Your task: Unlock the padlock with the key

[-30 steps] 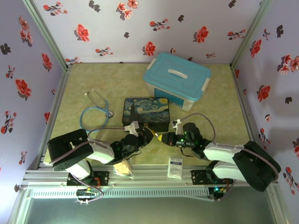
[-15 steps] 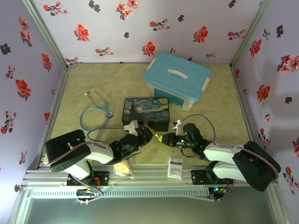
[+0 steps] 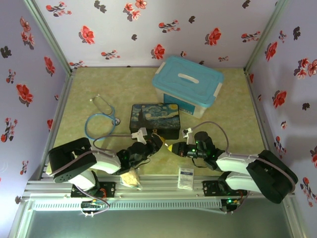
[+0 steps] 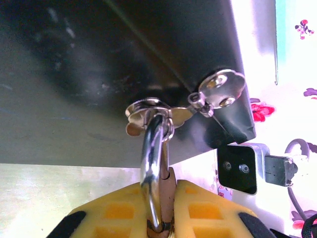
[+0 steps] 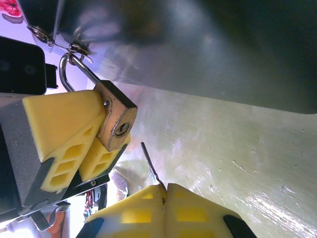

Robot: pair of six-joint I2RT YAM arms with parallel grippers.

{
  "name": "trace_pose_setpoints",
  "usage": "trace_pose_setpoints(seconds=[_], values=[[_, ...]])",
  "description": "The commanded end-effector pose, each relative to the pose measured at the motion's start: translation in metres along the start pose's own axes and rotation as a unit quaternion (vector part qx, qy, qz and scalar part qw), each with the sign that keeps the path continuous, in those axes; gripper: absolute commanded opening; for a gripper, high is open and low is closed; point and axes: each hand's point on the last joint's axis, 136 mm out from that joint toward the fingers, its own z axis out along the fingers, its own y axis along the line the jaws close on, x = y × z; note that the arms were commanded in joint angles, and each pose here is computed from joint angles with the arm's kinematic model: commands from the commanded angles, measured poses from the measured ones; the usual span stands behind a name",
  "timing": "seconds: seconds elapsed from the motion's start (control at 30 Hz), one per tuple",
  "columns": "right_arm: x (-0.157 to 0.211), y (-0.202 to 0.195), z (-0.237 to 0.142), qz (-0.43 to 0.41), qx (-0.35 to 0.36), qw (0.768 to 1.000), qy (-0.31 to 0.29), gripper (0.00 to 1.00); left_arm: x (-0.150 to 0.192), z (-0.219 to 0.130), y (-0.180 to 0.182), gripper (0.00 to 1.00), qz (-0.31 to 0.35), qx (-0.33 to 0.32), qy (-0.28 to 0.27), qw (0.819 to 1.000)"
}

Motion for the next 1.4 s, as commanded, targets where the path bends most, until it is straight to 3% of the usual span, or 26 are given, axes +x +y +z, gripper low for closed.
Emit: trace_pose_setpoints(seconds=[0.0, 0.43, 0.7, 1.37], values=[[-0.011, 0.016, -0.001, -0.022, -0.027, 0.999, -0.016, 0.0, -0.005, 0.006, -0.03, 0.0, -0.016, 0.05, -0.01, 0.999], [-0.016, 0.013, -0.003, -0.019, -0.02, 0.999, -0.023, 0.0, -0.004, 0.006, -0.026, 0.0, -0.018, 0.049, -0.01, 0.999], [-0.029, 0.03, 0.002, -0.023, -0.057, 0.997, -0.036, 0.0, 0.005, 0.011, -0.041, 0.0, -0.03, 0.076, 0.014, 0.997], [-0.047, 0.013, -0.008, -0.017, -0.068, 0.997, -0.031, 0.0, 0.023, 0.015, -0.058, 0.0, -0.047, 0.114, 0.058, 0.991]])
